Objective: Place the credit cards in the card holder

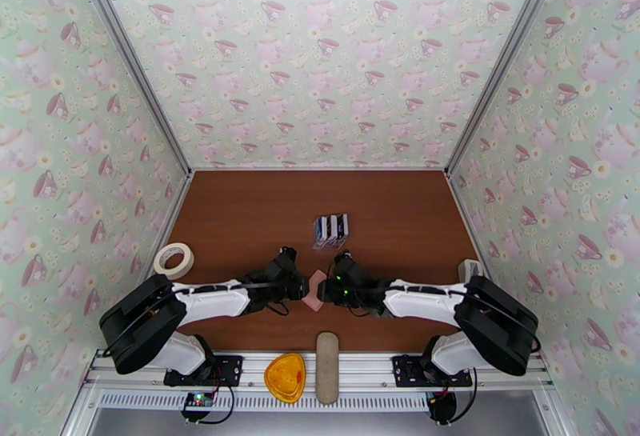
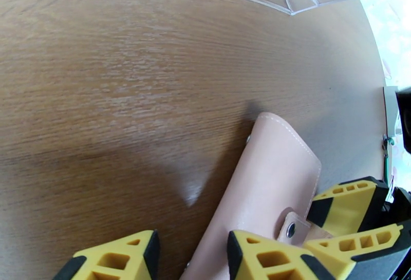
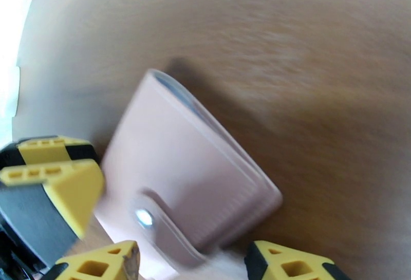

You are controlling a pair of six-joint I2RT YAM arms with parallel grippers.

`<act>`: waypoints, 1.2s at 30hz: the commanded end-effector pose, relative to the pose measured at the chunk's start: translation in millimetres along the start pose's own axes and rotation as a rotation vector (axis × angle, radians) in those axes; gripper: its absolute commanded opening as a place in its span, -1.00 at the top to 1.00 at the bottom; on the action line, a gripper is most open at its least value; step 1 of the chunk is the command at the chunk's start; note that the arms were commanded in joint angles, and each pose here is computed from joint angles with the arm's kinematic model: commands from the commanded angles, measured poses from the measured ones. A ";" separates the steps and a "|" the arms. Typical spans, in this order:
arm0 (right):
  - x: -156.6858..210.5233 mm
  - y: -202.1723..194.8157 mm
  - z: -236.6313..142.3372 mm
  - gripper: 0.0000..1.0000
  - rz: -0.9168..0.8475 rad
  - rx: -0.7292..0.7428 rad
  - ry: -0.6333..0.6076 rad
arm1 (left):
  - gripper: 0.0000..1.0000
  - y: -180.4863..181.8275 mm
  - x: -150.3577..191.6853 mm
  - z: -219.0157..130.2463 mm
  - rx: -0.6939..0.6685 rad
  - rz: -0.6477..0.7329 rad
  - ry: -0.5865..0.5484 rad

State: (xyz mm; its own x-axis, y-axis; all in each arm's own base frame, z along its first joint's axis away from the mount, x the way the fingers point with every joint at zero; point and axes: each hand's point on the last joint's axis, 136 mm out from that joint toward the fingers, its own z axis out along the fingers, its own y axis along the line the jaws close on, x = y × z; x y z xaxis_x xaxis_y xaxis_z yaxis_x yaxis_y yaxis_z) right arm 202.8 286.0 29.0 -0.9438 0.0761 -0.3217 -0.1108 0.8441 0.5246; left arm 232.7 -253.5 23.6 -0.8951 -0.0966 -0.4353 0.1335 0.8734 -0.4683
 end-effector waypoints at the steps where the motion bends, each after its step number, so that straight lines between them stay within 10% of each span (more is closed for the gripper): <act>1: 4.0 -1.6 9.9 -0.14 -0.011 0.022 0.039 | 0.17 21.8 18.5 0.4 -0.067 -0.020 0.056; 30: -34.4 -1.8 24.0 -0.05 -0.039 0.035 0.035 | 0.17 17.2 8.3 -1.6 -0.069 -0.025 0.038; 36: -43.1 -9.4 8.9 -0.24 -0.047 0.051 0.012 | -0.21 23.4 -7.0 -18.7 -0.121 -0.006 -0.016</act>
State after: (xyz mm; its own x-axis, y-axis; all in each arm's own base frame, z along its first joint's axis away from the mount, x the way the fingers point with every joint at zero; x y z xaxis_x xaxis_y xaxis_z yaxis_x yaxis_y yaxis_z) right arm 248.2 297.1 32.0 -0.9447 0.0352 -0.3260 -0.1460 0.8450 0.5144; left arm 232.9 -241.9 27.8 -0.8944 -0.1197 -0.4309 0.0969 0.8888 -0.4480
